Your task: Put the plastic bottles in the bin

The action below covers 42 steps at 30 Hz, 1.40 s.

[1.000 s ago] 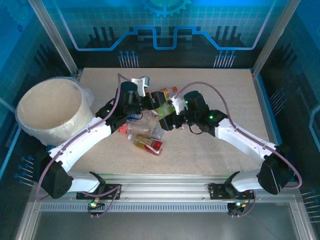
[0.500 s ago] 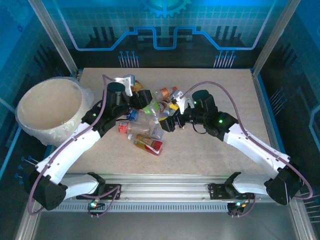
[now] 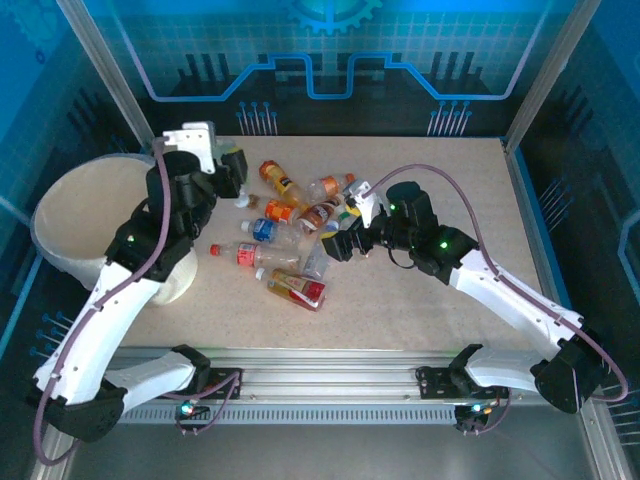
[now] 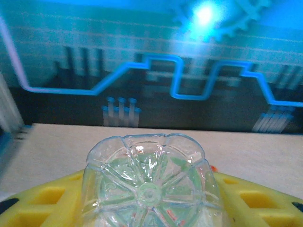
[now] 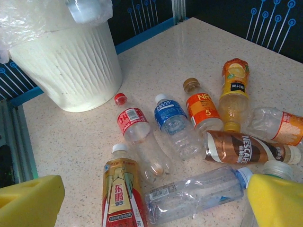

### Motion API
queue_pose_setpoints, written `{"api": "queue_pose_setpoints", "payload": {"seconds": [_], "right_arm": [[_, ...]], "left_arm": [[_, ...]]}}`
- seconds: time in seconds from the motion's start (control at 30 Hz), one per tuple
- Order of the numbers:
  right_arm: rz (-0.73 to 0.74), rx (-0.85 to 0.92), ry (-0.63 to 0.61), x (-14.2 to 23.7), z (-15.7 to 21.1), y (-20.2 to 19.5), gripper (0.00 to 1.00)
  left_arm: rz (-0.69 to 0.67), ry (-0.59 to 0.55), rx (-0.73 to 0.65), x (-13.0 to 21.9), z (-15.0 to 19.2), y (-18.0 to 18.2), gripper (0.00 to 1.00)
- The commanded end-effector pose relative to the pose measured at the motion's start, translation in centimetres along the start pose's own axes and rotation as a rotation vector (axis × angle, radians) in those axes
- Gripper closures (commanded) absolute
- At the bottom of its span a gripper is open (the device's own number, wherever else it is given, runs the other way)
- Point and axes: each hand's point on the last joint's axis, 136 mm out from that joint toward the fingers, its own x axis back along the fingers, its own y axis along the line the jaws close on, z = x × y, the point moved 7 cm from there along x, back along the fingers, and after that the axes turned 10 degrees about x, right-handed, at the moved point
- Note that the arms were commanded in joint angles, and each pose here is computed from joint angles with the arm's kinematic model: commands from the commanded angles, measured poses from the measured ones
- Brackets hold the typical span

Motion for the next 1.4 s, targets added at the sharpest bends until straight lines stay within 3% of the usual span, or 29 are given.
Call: {"api": "queue_pose_setpoints", "payload": {"seconds": [0.0, 0.17, 0.43, 0.63, 0.83, 1.07, 1.2, 1.37], "right_arm": [[0.012, 0.021, -0.014, 0.3, -0.1, 0.3, 0.00], [0.013, 0.019, -0.009, 0.4, 0.0, 0.3, 0.00], [0.013, 0.028, -0.008, 0.4, 0.1, 0.3, 0.00], [0.007, 0.039, -0.016, 0.3, 0.1, 0.3, 0.00], [-0.001, 0.062, -0.019, 0.4, -0.4, 0.0, 0.00], [0.002, 0.071, -0.024, 0.7, -0.6, -0.1, 0.00], [0.015, 0.067, -0.022, 0.9, -0.3, -0.2, 0.00], [0.032, 0.058, -0.010, 1.2, 0.0, -0.3, 0.00]], "left_arm": [[-0.196, -0.088, -0.130, 0.8, -2.5, 2.6, 0.53], [-0.406, -0.170, -0.220, 1.1, -5.2, 5.6, 0.53], [-0.694, -0.266, -0.202, 3.0, -8.2, 11.7, 0.52], [-0.988, -0.083, -0.229, 0.9, -6.7, 19.5, 0.52], [-1.113, 0.032, -0.085, 0.4, -4.5, 25.9, 0.52], [-1.244, 0.156, -0.075, -1.6, -1.0, 30.0, 0.46], [-1.250, 0.188, -0.054, -2.4, 0.6, 31.0, 0.46], [-1.266, 0.237, -0.026, -3.2, 1.9, 31.7, 0.36]]}}
